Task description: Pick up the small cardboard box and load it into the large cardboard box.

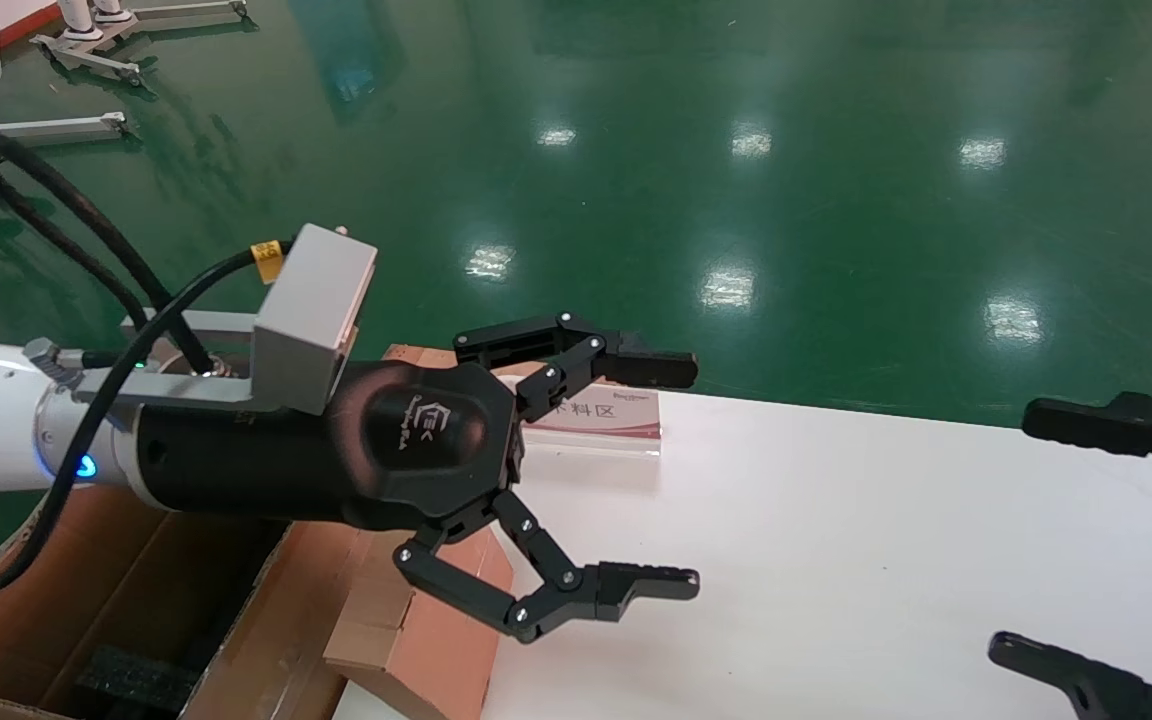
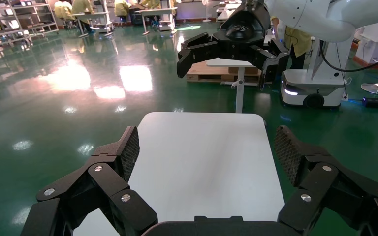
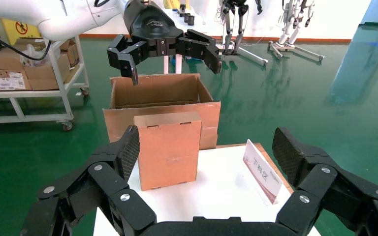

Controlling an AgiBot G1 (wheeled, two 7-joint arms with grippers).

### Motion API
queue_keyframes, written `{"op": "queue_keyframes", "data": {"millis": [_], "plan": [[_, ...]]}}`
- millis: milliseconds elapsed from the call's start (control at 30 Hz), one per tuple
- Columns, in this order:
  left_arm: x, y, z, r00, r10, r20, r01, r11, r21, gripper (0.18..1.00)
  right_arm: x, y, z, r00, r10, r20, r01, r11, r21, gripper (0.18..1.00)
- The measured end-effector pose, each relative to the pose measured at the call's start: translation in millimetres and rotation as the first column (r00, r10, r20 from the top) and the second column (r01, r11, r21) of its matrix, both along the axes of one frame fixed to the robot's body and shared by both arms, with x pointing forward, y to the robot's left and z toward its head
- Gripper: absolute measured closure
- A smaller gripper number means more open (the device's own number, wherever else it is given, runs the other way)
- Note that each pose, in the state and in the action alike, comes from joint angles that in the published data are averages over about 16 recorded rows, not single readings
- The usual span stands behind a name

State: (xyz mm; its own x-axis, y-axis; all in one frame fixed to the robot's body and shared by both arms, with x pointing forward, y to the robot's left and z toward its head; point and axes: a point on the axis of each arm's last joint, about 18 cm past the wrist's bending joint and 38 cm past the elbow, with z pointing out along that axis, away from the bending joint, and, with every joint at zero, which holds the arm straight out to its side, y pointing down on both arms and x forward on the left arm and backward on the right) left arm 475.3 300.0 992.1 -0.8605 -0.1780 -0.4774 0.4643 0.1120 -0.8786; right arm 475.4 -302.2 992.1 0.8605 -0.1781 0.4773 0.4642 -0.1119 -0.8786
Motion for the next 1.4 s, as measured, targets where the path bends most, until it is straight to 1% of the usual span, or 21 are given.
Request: {"op": "queue_keyframes", "data": {"millis": [267, 433, 600, 667, 767, 900, 1067, 1233, 1400], "plan": [[1, 3, -1, 1.000, 0.018, -0.016, -0.018, 1.000, 0.008, 0.184, 0, 0, 0, 1.000, 0.000, 0.000, 0.000, 1.000, 0.000, 0.178], [5, 7, -4, 0.996, 0.065, -0.055, -0.063, 0.997, 0.045, 0.184, 0, 0, 0, 1.000, 0.000, 0.000, 0.000, 1.000, 0.000, 0.178], [12, 13, -10, 0.982, 0.151, -0.115, -0.134, 0.980, 0.145, 0.184, 0, 0, 0, 1.000, 0.000, 0.000, 0.000, 1.000, 0.000, 0.178], [16, 15, -12, 0.971, 0.198, -0.136, -0.169, 0.965, 0.199, 0.184, 0, 0, 0, 1.000, 0.000, 0.000, 0.000, 1.000, 0.000, 0.178], [23, 19, -13, 0.948, 0.276, -0.160, -0.223, 0.932, 0.285, 0.184, 0, 0, 0, 1.000, 0.000, 0.000, 0.000, 1.000, 0.000, 0.178], [35, 23, -11, 0.905, 0.388, -0.173, -0.295, 0.867, 0.401, 0.184, 0, 0, 0, 1.000, 0.000, 0.000, 0.000, 1.000, 0.000, 0.178], [49, 26, 0, 0.834, 0.525, -0.170, -0.380, 0.770, 0.513, 0.184, 0, 0, 0, 1.000, 0.000, 0.000, 0.000, 1.000, 0.000, 0.178], [60, 27, 12, 0.744, 0.647, -0.166, -0.450, 0.669, 0.592, 0.184, 0, 0, 0, 1.000, 0.000, 0.000, 0.000, 1.000, 0.000, 0.178], [66, 31, 21, 0.637, 0.754, -0.162, -0.507, 0.567, 0.649, 0.184, 0, 0, 0, 1.000, 0.000, 0.000, 0.000, 1.000, 0.000, 0.178]]}}
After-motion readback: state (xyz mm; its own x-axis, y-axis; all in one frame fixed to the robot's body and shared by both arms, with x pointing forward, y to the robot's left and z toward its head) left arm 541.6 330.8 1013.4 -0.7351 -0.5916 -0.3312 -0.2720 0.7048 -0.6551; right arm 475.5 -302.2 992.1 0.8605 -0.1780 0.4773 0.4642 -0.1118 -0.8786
